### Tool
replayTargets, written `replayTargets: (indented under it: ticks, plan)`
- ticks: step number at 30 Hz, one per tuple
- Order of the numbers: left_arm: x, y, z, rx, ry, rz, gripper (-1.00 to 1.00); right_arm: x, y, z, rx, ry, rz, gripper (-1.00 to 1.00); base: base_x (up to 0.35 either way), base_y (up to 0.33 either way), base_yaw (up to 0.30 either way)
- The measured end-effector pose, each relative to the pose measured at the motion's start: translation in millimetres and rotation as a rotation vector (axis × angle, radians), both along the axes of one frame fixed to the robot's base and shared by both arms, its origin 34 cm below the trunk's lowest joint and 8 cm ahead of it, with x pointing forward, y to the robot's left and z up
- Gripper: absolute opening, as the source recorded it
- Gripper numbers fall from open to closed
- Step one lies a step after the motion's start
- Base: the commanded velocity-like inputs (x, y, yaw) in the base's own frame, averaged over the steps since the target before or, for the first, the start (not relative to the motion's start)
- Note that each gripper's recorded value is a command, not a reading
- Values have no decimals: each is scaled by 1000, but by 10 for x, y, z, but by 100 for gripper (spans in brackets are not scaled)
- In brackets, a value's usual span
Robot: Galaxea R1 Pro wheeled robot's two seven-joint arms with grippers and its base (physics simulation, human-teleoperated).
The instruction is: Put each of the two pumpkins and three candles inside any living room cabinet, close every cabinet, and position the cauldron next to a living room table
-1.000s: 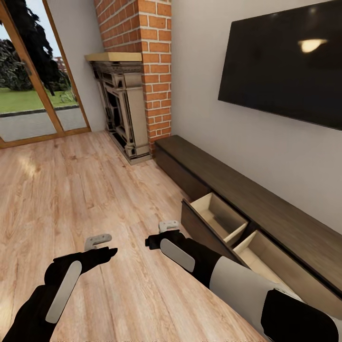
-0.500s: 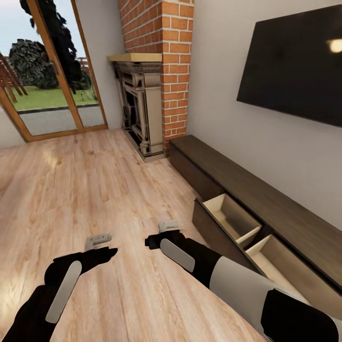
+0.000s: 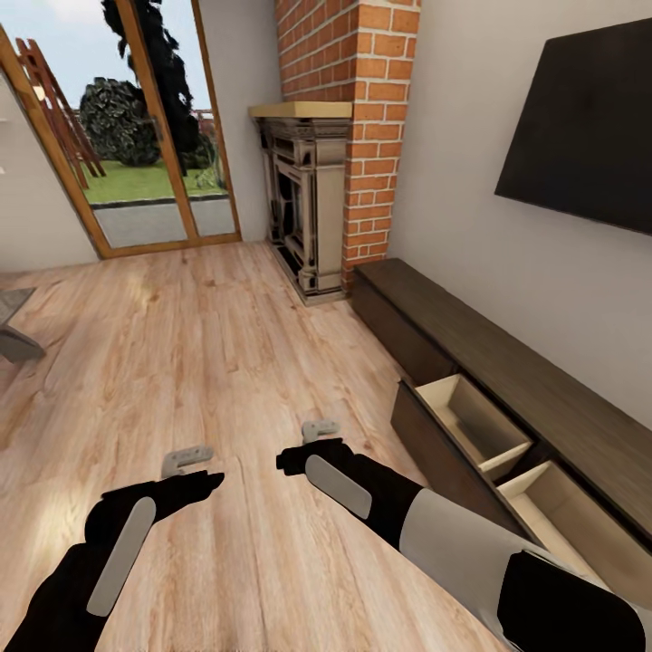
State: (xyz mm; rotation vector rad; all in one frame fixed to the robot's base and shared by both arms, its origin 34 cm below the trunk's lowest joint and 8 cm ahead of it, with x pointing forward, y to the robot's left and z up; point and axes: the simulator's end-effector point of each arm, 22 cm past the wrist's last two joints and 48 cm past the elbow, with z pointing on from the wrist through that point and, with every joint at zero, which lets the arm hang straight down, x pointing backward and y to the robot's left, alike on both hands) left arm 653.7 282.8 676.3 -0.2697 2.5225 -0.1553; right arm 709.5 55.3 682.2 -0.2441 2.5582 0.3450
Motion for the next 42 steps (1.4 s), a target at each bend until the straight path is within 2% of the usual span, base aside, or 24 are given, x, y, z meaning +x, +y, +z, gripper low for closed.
replayTargets:
  ticks: [17,42]
  plan:
    - [-2,9,1,0,0,1,100,5,2,3,-2,-8,1,100,-1,0,14]
    - [-5,-2,1,-1,-1,-1,100,5,2,2,-2,-8,0,100,9,0,279]
